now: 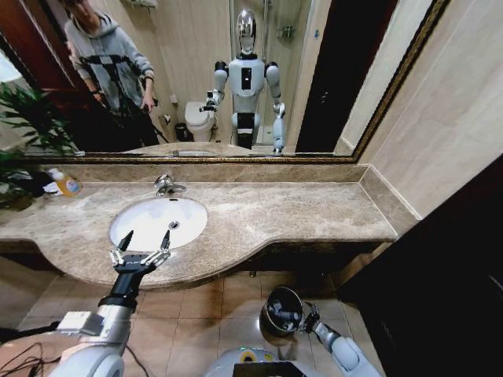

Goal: Pick up the trash from the sink and place it in the trash bin.

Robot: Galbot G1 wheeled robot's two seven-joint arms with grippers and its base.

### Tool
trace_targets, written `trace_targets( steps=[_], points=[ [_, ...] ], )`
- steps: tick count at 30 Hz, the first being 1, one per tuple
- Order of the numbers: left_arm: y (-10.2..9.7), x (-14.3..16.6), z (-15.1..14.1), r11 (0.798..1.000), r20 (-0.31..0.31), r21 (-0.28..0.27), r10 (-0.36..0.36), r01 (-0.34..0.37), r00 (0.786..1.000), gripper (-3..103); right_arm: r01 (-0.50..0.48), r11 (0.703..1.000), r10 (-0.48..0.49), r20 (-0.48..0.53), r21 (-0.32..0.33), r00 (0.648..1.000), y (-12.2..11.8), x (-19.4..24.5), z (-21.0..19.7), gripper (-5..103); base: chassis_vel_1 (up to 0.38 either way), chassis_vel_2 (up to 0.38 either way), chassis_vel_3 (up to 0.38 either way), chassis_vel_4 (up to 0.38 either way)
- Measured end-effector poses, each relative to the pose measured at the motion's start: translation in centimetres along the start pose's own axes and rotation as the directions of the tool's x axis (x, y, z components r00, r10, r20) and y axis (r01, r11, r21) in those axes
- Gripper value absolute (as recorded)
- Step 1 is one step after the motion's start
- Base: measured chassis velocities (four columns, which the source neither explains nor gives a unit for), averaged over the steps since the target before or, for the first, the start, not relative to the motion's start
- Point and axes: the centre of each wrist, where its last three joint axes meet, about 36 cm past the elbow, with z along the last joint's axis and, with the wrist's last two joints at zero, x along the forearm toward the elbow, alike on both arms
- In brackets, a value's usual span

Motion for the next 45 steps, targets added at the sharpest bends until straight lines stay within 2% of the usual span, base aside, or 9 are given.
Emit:
trace_targets(
  steps=[5,7,9,12,13,21,25,36,45],
  points=[
    [0.0,0.0,0.0,1.000,0.000,0.000,0.000,0.000,1.000,100,-0.131,0.975,0.148,0.086,-0.181,0.985,-1.9,2.1,-2.2,100,0.000,0.000,0.000,0.000],
    [0.0,0.0,0.0,1.000,0.000,0.000,0.000,0.000,1.000,100,-0.238,0.929,0.288,0.150,-0.283,0.946,-3.8,3.9,-3.9,100,0.000,0.000,0.000,0.000],
    [0.0,0.0,0.0,1.000,0.000,0.000,0.000,0.000,1.000,100,-0.273,0.911,0.335,0.169,-0.310,0.927,-4.5,4.5,-4.4,100,0.000,0.000,0.000,0.000],
    [0.0,0.0,0.0,1.000,0.000,0.000,0.000,0.000,1.000,100,-0.364,0.822,0.490,0.217,-0.439,0.845,-6.8,7.8,-7.0,100,0.000,0.000,0.000,0.000],
    [0.0,0.0,0.0,1.000,0.000,0.000,0.000,0.000,1.000,100,-0.364,0.822,0.490,0.217,-0.439,0.845,-6.8,7.8,-7.0,100,0.000,0.000,0.000,0.000],
    [0.0,0.0,0.0,1.000,0.000,0.000,0.000,0.000,1.000,100,-0.436,0.684,0.673,0.277,-0.584,0.685,-8.4,15.8,-12.7,100,0.000,0.000,0.000,0.000],
    [0.0,0.0,0.0,1.000,0.000,0.000,0.000,0.000,1.000,100,-0.417,0.662,0.690,0.288,-0.623,0.664,-7.1,17.8,-14.0,100,0.000,0.000,0.000,0.000],
    [0.0,0.0,0.0,1.000,0.000,0.000,0.000,0.000,1.000,100,-0.324,0.694,0.679,0.436,-0.643,0.591,-7.0,18.3,-19.6,100,0.000,0.000,0.000,0.000],
    [0.0,0.0,0.0,1.000,0.000,0.000,0.000,0.000,1.000,100,-0.275,0.749,0.620,0.490,-0.603,0.613,-6.4,18.3,-21.7,100,0.000,0.000,0.000,0.000]
  ],
)
